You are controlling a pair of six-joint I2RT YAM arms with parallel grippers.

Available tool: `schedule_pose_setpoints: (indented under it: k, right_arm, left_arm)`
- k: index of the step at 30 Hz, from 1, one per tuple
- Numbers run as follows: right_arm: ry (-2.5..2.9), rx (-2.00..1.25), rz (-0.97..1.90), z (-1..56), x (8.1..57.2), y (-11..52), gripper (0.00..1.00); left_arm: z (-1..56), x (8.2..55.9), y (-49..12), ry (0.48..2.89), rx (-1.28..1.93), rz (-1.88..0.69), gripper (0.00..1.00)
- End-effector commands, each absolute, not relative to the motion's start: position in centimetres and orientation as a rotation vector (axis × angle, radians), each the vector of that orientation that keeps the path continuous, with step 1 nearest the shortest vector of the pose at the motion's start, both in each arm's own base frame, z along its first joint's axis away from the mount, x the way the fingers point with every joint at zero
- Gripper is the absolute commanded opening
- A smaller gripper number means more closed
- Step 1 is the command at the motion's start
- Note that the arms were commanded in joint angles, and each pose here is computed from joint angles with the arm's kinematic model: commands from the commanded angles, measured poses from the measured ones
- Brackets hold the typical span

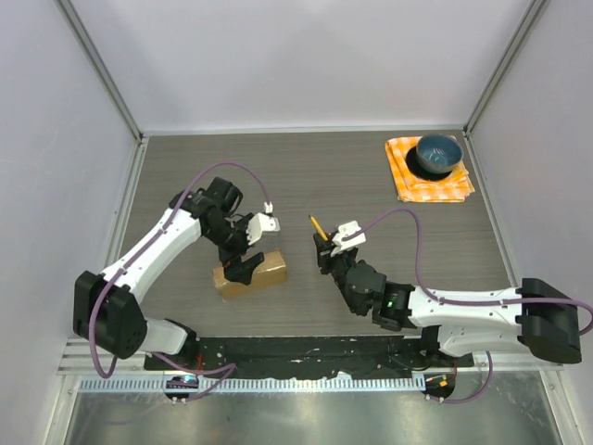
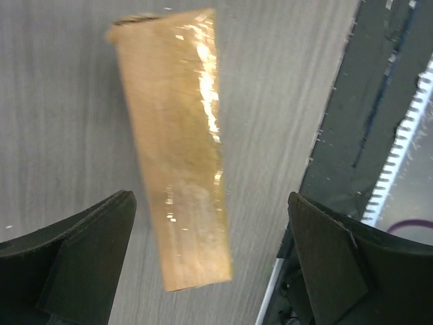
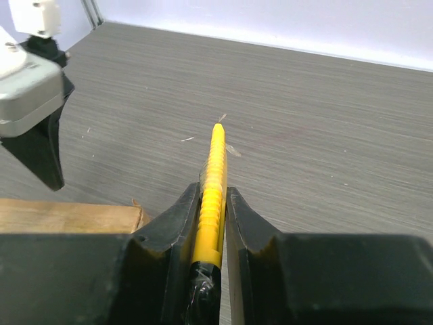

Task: Unpack the express box
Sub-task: Adjust the express box at the center of the board.

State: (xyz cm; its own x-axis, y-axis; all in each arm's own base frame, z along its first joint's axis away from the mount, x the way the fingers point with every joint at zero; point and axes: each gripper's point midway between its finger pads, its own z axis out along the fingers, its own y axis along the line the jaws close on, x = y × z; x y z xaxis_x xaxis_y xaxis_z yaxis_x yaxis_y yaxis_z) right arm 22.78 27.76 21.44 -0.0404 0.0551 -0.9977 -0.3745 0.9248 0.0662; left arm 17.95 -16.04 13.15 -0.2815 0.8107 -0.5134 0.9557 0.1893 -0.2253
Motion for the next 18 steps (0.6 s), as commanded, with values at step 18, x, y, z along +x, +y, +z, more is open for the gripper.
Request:
schedule_pose_setpoints:
  k: [18]
  right_arm:
    - [1.551, -0.152, 0.393, 23.3, 22.3, 25.0, 0.01]
  left_arm:
    - [16.8, 23.4, -16.8, 2.260, 1.480, -0.506, 1.00]
